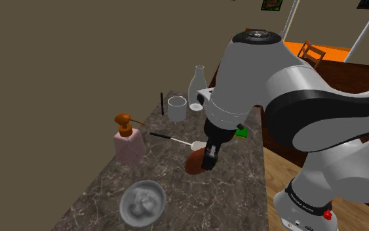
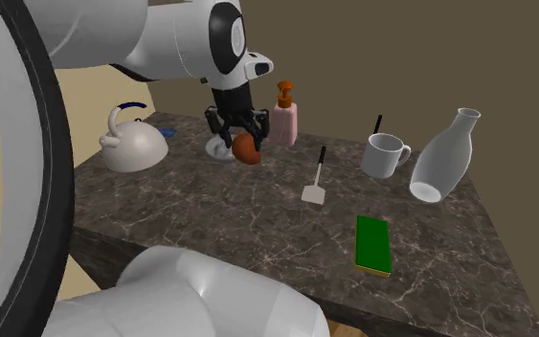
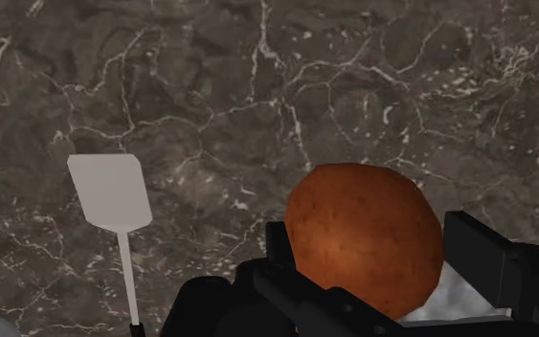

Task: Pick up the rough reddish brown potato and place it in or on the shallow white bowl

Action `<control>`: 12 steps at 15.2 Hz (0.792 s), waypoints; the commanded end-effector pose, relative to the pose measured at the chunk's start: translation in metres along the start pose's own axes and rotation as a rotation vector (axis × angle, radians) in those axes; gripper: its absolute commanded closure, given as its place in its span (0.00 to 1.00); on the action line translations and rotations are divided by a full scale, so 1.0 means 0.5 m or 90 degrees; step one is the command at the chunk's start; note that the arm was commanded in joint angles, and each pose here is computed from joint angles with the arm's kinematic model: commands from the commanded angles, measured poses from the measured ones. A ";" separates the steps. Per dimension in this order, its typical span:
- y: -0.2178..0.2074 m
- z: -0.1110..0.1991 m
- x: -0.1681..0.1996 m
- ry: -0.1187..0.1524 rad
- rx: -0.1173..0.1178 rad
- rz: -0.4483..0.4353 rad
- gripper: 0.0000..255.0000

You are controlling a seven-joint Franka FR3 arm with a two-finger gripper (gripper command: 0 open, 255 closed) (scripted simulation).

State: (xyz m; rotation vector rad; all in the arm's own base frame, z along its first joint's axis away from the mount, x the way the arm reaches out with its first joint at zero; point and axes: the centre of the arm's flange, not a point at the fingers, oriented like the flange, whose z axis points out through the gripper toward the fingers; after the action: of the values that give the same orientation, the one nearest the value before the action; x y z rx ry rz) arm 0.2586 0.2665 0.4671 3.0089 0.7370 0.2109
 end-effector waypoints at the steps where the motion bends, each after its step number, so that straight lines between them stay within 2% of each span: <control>1: -0.037 0.001 0.040 0.000 0.001 0.000 1.00; 11: -0.222 -0.009 0.228 0.000 0.001 0.000 1.00; 12: -0.257 -0.011 0.264 0.000 0.001 0.000 1.00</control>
State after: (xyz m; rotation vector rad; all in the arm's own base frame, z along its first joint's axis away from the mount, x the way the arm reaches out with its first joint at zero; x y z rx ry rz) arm 0.3109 0.4233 0.4785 3.0089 0.7403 0.2095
